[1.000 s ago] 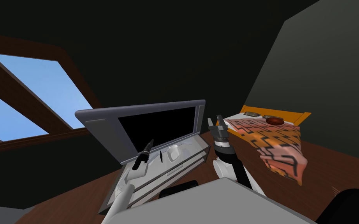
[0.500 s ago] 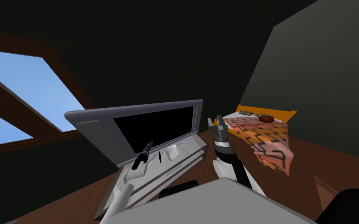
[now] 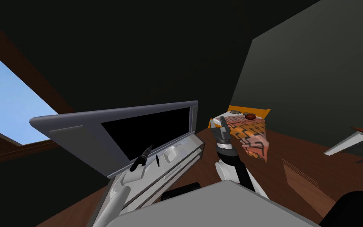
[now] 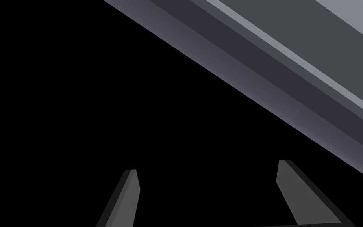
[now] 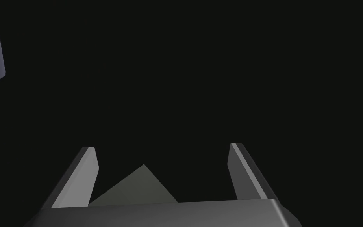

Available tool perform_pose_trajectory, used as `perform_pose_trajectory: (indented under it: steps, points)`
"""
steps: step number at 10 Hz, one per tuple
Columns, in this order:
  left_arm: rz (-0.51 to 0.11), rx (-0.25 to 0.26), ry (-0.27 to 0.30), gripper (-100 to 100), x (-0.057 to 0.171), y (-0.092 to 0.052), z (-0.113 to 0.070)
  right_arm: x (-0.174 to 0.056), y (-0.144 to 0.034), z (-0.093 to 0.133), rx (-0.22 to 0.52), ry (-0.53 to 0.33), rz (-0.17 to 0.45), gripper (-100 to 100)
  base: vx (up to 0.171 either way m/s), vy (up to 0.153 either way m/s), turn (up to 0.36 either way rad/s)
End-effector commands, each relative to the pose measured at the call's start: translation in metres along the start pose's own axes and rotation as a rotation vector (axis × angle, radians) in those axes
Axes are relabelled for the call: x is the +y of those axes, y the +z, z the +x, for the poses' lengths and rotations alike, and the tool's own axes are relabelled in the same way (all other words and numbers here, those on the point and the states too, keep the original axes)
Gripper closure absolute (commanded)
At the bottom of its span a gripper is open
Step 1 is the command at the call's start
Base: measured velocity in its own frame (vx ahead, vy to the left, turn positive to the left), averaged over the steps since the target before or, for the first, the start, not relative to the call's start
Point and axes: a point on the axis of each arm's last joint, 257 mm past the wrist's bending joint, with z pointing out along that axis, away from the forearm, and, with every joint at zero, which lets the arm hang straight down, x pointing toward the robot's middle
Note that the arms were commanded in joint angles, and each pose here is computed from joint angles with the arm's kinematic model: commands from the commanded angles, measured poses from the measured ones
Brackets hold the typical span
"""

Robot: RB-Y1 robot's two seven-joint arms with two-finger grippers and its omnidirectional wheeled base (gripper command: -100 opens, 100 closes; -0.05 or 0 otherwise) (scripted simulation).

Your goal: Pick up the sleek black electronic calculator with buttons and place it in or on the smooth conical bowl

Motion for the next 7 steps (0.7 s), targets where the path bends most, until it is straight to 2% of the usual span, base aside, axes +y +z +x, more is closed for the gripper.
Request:
perform_pose_trajectory:
  steps: [1,7]
  points:
    - [-0.037,0.018,0.022,-100,0.015,0.002,-0.002,0.000,0.000,0.000,0.000,0.000,0.000,0,-0.040,-0.007,-0.204]
    - [-0.202,0.101,0.087,-100,0.084,0.003,-0.004,0.000,0.000,0.000,0.000,0.000,0.000,0,-0.039,0.008,-0.218]
